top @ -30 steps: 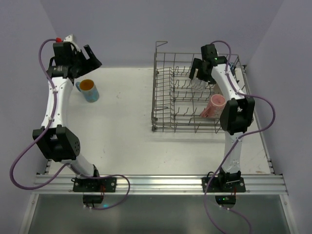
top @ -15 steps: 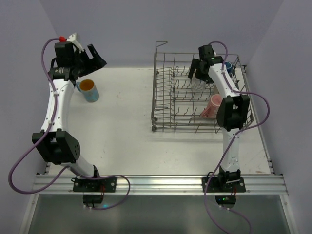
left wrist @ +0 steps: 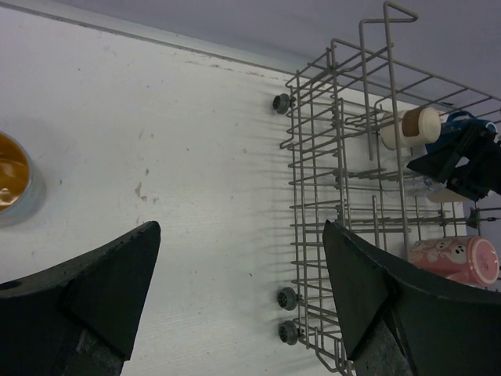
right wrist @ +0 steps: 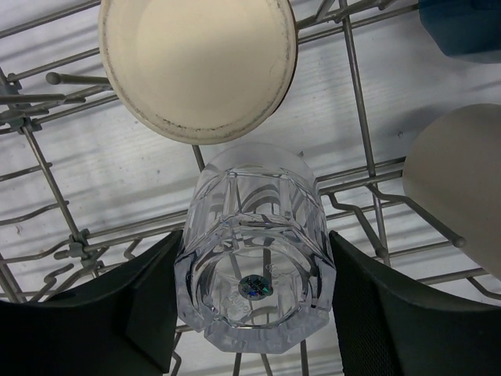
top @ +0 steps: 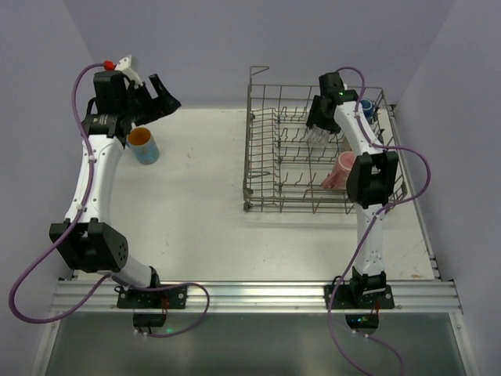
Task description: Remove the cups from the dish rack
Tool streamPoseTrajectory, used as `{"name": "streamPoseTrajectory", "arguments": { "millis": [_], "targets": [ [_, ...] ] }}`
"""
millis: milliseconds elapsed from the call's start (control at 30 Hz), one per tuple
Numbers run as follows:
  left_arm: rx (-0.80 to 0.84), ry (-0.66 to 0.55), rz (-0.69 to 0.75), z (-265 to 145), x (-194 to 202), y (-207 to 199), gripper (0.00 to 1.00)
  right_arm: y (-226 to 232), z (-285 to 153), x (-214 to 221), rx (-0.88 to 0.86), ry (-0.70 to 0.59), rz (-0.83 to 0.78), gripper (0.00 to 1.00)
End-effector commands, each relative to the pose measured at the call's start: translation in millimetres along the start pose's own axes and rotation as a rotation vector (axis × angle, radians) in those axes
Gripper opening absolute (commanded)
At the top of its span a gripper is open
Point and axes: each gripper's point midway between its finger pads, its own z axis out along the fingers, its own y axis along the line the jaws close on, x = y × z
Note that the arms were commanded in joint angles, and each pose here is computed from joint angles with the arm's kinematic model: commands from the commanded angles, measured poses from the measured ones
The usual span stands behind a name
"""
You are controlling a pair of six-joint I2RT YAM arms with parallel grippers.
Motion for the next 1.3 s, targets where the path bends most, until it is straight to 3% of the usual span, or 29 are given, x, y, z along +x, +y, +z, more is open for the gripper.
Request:
{"name": "streamPoseTrajectory", "arguments": {
  "millis": [0,300,567,733,867,1033,1267],
  "targets": [
    [0.094,-0.037,0.023,-11,-8,-30,0.89,20,-32,-24,-0.075,-0.080,0.025,0.00],
    [0.250,0.040,0.043,-3,13,-71,0.86,16,-125,-63,-0.111,-0.246,0.095,0.00],
    [0.525,0.096,0.024,-7,26,-128,0.82,12,-202,-55,-0.235,-0.301,0.144,0.00],
    [0.784,0.156,-0.021,-19,41,-169,0.79,28,-264,-41,-0.480,-0.334,0.198,0.00],
    [0.993,0.171,-0.006,-40,53,-195,0.69,36,-282,-17,-0.637,-0.292,0.249,0.00],
    [1.161,0.169,0.002,-59,66,-219,0.74,49,-320,-7,-0.904,-0.259,0.318,0.00],
    [1.278,0.221,-0.037,-63,91,-244,0.78,67,-332,5,-1.109,-0.186,0.356,0.00]
  ]
}}
